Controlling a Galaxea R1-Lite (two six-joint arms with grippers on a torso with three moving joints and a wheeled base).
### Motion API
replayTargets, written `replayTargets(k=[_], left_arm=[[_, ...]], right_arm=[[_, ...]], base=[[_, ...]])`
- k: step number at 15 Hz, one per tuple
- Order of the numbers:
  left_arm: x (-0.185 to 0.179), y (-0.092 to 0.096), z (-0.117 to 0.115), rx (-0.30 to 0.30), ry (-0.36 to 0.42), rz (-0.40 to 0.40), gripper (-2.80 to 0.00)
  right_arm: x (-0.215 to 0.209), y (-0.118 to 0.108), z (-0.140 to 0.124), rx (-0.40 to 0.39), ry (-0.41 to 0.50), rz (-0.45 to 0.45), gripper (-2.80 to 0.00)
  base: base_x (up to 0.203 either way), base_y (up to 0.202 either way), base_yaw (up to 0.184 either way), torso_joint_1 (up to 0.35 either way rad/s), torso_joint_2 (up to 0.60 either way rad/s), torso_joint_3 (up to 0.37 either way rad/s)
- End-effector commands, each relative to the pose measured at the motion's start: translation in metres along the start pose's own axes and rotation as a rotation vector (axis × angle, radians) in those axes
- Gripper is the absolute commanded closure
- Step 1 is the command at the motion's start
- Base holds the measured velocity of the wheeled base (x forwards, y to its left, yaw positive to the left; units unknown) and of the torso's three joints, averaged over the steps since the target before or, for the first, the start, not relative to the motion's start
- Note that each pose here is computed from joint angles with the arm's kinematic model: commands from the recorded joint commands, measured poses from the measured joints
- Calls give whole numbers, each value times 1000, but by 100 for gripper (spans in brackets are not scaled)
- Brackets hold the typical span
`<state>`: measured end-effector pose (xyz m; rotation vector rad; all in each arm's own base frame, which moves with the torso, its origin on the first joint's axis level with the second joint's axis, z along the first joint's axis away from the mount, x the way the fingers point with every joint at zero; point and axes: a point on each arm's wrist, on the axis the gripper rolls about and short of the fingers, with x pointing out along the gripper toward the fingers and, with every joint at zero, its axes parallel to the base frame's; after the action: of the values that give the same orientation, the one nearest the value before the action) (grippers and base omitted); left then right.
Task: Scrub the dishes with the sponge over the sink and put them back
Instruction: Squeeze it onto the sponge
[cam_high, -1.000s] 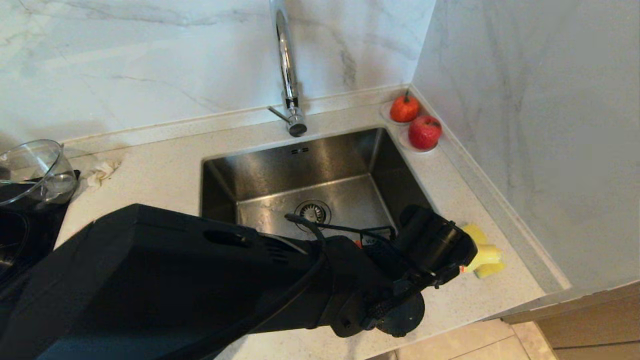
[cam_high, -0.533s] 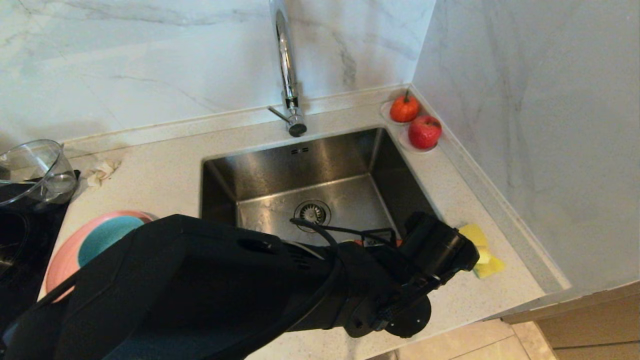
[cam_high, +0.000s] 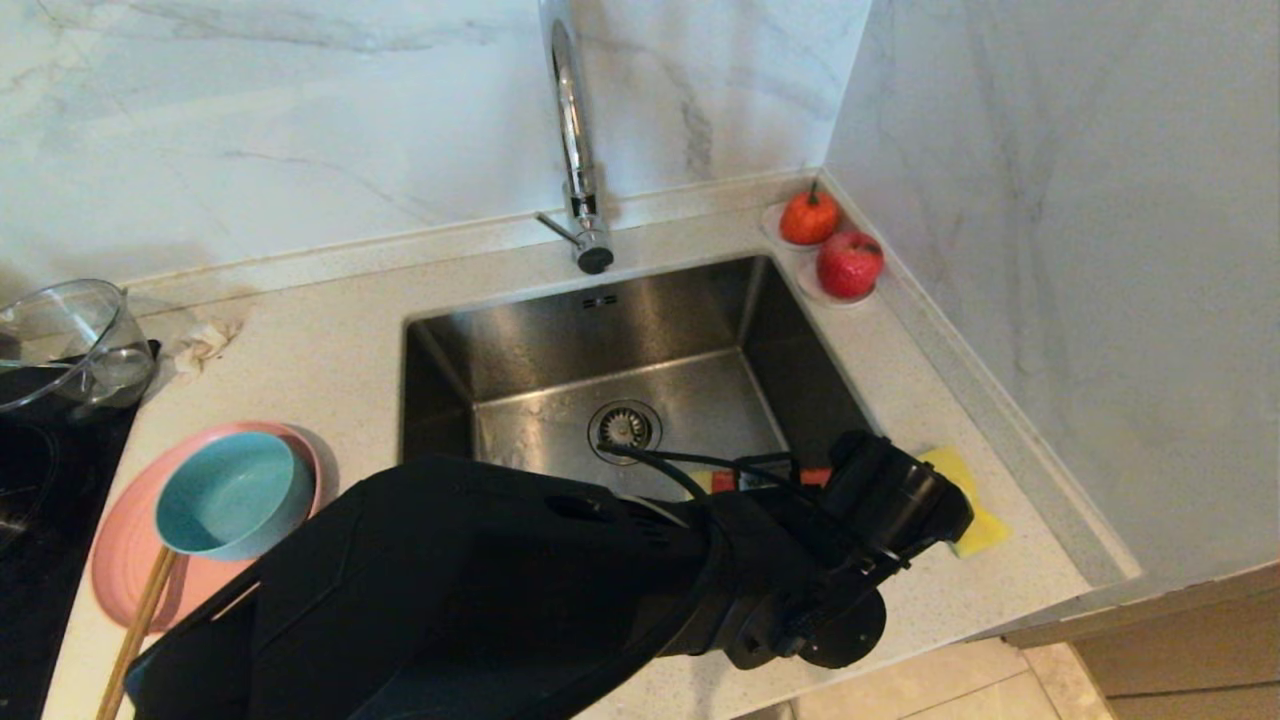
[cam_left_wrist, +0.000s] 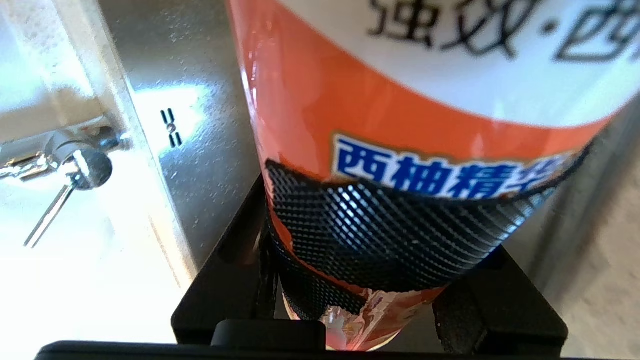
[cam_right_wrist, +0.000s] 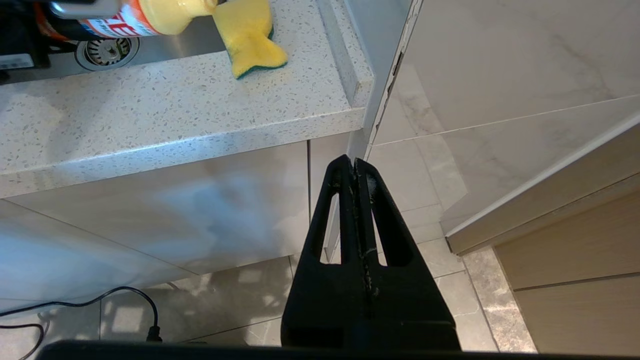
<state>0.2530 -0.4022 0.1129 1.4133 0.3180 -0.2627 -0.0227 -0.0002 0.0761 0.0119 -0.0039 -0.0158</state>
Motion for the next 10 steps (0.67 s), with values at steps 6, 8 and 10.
replayTargets(k=[6,8,10], left_arm=[[10,-4,13,-4,66,78,0],[14,-11,13,24,105,100,0],[16,-12,14,24,107,101,0]], right_arm=[[0,0,0,0,1,0,0],[0,0,0,0,1,-1,0],[0,0,0,0,1,0,0]], base=[[0,0,0,0,0,0],[0,0,0,0,0,0],[0,0,0,0,0,0]])
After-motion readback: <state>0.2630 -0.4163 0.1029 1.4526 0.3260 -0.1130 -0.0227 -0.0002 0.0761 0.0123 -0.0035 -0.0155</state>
